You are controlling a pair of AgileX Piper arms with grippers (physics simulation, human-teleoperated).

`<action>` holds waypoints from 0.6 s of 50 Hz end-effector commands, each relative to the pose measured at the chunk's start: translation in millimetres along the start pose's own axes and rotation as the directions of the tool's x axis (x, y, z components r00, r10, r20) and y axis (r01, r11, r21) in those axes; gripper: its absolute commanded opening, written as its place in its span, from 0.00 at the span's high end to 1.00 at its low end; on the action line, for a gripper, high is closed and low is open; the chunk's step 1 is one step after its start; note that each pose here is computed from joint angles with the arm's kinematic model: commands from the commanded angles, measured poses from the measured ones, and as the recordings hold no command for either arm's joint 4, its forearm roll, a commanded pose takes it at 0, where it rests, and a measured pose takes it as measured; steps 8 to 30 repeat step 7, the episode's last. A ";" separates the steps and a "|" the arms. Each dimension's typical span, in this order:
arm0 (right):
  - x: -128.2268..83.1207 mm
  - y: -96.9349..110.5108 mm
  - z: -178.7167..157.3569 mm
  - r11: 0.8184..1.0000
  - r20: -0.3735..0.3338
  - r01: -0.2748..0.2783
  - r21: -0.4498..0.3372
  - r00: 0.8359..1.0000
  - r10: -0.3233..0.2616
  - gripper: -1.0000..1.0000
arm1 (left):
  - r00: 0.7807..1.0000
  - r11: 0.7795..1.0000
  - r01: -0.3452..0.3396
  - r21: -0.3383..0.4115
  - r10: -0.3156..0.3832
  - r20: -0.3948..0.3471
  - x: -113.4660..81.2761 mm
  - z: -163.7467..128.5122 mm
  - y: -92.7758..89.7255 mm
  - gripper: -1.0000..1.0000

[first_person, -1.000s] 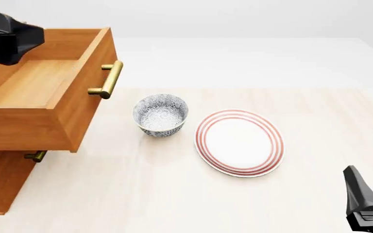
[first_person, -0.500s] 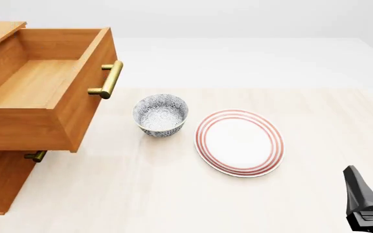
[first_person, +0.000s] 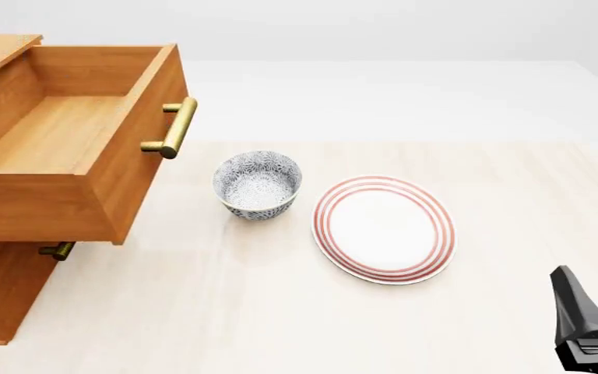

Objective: Open the top drawer of the cabinet.

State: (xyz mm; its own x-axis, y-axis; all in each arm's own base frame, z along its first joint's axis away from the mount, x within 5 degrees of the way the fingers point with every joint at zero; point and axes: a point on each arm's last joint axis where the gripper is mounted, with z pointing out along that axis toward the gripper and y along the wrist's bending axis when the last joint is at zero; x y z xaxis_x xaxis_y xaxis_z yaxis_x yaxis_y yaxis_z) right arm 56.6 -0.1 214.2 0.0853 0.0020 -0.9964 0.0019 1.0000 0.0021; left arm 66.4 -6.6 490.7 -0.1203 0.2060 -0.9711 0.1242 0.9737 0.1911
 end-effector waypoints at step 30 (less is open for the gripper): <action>0.0 0.0 0.0 1.000 0.000 0.000 0.000 1.000 0.000 0.00 | 0.999 1.000 -0.031 -0.003 0.031 0.040 1.0 -24.0 -0.5 0.00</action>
